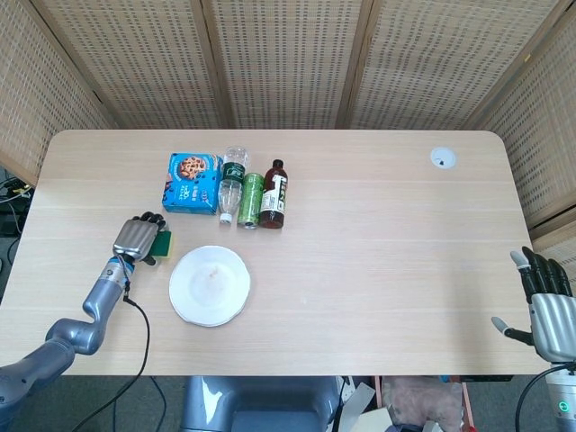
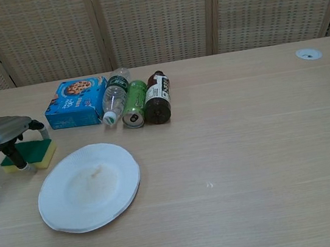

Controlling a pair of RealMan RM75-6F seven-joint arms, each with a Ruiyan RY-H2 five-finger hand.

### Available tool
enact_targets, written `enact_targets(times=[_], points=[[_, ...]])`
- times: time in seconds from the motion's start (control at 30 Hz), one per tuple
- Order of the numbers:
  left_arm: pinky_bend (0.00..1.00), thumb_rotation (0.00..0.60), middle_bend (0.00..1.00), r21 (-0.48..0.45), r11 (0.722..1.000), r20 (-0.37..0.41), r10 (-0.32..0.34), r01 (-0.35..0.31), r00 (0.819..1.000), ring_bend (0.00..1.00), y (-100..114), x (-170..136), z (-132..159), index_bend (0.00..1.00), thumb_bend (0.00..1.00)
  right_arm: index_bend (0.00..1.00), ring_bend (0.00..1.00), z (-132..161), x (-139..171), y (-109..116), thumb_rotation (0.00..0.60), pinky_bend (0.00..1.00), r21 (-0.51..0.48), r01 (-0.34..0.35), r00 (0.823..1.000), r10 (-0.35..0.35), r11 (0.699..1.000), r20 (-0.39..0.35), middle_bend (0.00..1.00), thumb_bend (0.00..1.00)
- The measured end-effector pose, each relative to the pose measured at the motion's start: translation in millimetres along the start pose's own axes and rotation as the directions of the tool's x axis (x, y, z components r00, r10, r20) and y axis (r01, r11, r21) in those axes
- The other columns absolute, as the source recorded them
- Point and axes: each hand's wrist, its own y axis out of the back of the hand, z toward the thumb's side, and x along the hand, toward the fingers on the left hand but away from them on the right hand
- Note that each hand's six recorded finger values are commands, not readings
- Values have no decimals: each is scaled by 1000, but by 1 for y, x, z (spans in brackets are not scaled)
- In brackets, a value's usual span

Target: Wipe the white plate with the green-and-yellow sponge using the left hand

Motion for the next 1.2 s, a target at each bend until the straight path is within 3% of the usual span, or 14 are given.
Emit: enact_targets(times=[0.27, 0.43, 0.63, 0.73, 0.9, 1.03, 1.2], points=[[456, 600, 380, -1, 999, 8, 47, -47, 999, 311, 8, -3, 0, 504, 137, 0, 0, 0, 0, 1, 600, 0, -4, 1, 1000, -1, 1000, -1, 0, 0], [472, 600, 400, -3, 996, 28, 92, -92, 995, 324, 17, -7, 2, 535, 173, 0, 0, 1, 1, 0, 600, 0, -6, 0, 1000, 0, 1000, -3, 0, 0], [476, 600, 404, -14, 988, 108, 154, -154, 982, 328, 34, -19, 17, 555, 177, 0, 0, 1, 1, 1, 600, 0, -10, 0, 1000, 0, 1000, -6, 0, 0], [477, 600, 404, -37, 982, 181, 187, -183, 966, 329, 44, -29, 35, 555, 178, 0, 0, 2, 1, 1, 600, 0, -12, -1, 1000, 1, 1000, -8, 0, 0], [478, 600, 404, -82, 978, 337, 206, -190, 919, 329, 57, -52, 78, 556, 178, 0, 0, 2, 2, 2, 600, 0, -13, -3, 1000, 2, 1000, -11, 0, 0], [483, 600, 404, -112, 983, 431, 182, -148, 884, 329, 61, -65, 114, 556, 179, 0, 0, 2, 2, 2, 600, 0, -14, -1, 1000, 1, 1000, -10, 0, 0], [488, 600, 406, -145, 988, 472, 117, -53, 874, 330, 52, -64, 145, 559, 178, 0, 0, 0, 2, 3, 600, 0, -20, 0, 1000, 0, 1000, -5, 0, 0]])
